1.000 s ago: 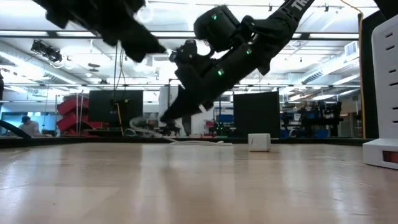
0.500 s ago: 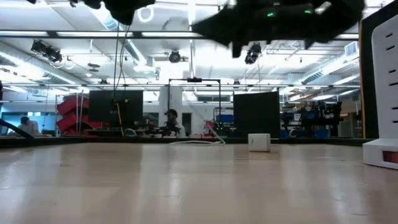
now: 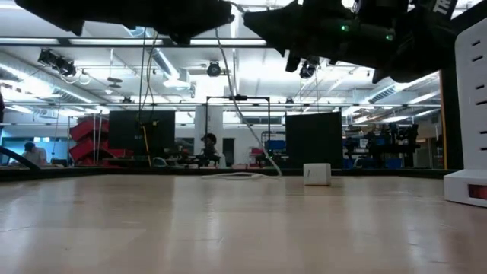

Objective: Insert USB
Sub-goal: Insert the charger cable into the charger adapter

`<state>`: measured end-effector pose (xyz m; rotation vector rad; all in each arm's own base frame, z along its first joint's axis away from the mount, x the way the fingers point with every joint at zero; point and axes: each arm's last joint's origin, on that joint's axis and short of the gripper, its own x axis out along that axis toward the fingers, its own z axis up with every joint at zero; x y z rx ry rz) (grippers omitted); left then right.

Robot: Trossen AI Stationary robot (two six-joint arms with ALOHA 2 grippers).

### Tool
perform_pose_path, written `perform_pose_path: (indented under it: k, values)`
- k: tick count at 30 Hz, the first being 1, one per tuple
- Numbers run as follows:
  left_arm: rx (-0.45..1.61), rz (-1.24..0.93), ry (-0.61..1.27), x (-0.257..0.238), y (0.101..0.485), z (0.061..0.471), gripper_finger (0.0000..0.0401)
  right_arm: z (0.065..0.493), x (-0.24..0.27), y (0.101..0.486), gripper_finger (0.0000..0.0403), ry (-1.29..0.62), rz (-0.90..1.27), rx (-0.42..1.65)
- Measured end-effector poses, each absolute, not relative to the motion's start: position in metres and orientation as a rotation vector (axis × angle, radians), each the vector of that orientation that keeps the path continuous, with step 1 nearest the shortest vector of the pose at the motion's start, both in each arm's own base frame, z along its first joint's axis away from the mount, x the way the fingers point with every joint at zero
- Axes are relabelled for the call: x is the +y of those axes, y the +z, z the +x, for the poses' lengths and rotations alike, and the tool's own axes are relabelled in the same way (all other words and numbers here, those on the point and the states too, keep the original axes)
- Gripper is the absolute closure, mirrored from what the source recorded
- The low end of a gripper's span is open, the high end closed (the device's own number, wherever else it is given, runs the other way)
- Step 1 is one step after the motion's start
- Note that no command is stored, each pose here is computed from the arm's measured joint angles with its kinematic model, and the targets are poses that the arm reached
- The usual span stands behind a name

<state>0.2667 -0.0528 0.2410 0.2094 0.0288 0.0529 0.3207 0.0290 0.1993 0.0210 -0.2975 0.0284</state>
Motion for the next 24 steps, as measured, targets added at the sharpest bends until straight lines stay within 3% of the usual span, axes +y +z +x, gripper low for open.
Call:
perform_pose_path:
  k: [24]
  values:
    - [-0.033,0.196,0.069,-0.0457,0.2411,0.2735,0.0254,0.3309,0.0356,0.2026,0.0403,0.084,-0.015,-0.245]
